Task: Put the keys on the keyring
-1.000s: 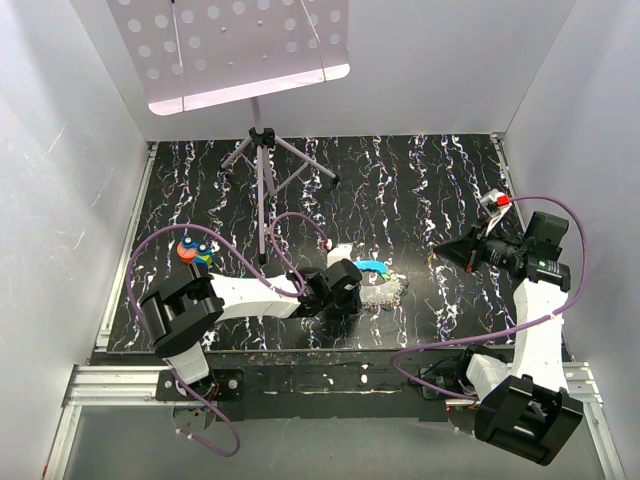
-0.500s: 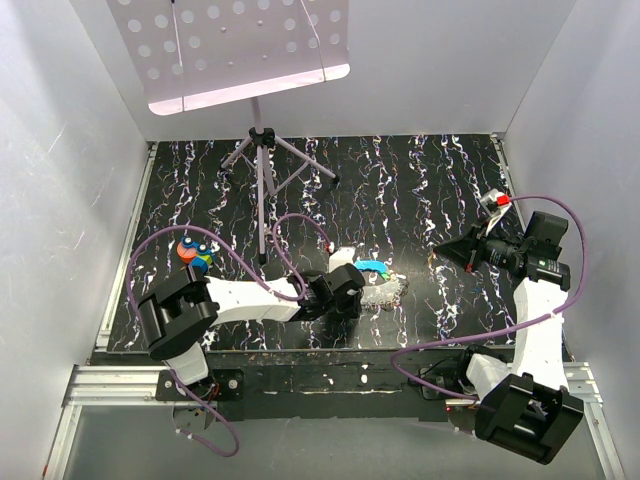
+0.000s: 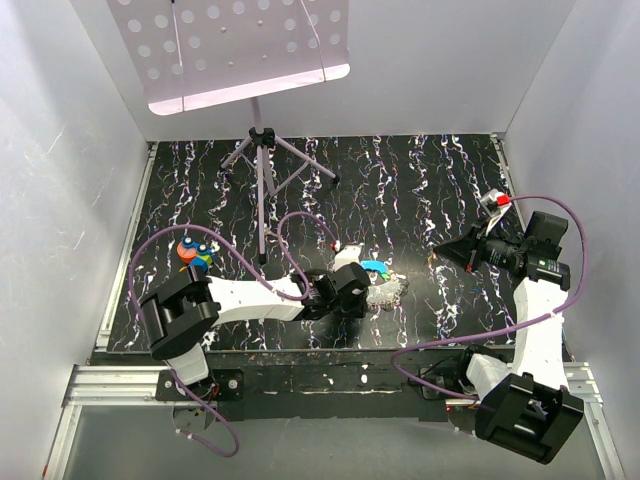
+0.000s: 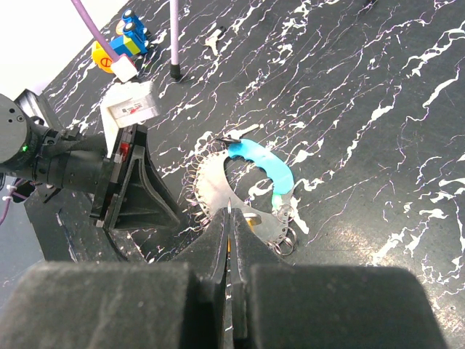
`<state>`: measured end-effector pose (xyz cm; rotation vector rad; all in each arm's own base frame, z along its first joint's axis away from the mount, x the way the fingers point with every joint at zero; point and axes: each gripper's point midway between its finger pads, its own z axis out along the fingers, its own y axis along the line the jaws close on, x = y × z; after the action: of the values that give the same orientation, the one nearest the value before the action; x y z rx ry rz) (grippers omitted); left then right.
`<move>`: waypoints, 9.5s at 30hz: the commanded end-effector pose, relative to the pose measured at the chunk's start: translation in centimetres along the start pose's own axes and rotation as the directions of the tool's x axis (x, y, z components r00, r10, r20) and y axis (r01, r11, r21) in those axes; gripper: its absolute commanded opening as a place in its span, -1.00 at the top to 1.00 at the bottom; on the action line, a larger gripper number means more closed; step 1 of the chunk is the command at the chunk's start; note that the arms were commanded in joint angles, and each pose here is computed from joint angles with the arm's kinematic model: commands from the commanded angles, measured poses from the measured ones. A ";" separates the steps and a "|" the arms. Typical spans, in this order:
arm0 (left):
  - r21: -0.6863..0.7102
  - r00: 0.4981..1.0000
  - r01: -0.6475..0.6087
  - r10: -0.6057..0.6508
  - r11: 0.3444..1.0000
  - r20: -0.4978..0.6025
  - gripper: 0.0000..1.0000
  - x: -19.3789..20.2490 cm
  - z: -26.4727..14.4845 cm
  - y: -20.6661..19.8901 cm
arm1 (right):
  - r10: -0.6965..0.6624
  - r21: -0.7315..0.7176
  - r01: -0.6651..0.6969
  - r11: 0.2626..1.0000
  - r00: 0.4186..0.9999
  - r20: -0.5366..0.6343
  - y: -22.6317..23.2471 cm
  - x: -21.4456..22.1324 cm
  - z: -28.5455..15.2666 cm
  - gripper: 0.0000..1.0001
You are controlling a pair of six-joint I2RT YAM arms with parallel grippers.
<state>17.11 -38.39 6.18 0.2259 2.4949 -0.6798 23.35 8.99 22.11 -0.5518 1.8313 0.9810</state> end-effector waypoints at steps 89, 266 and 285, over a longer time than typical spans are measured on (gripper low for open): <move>0.060 0.217 -0.966 0.659 0.252 0.720 1.00 -7.5 -13.8 -5.0 | -0.021 -0.091 0.023 0.996 0.999 0.029 1.6 -0.1 0.0 0.97; 0.335 0.445 -0.869 0.282 0.364 0.850 1.00 -7.5 -20.1 -2.4 | -0.492 -0.513 0.400 0.759 0.869 -0.052 7.5 -0.4 6.4 0.02; 0.390 0.470 -0.832 0.126 0.395 0.874 1.00 -11.4 -19.6 -5.6 | -0.487 -0.779 0.314 0.543 0.873 0.013 17.3 -0.3 7.7 0.13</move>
<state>16.20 -33.52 24.55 0.9737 1.1414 -1.2244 15.17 24.35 26.15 -1.5928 1.2946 1.3589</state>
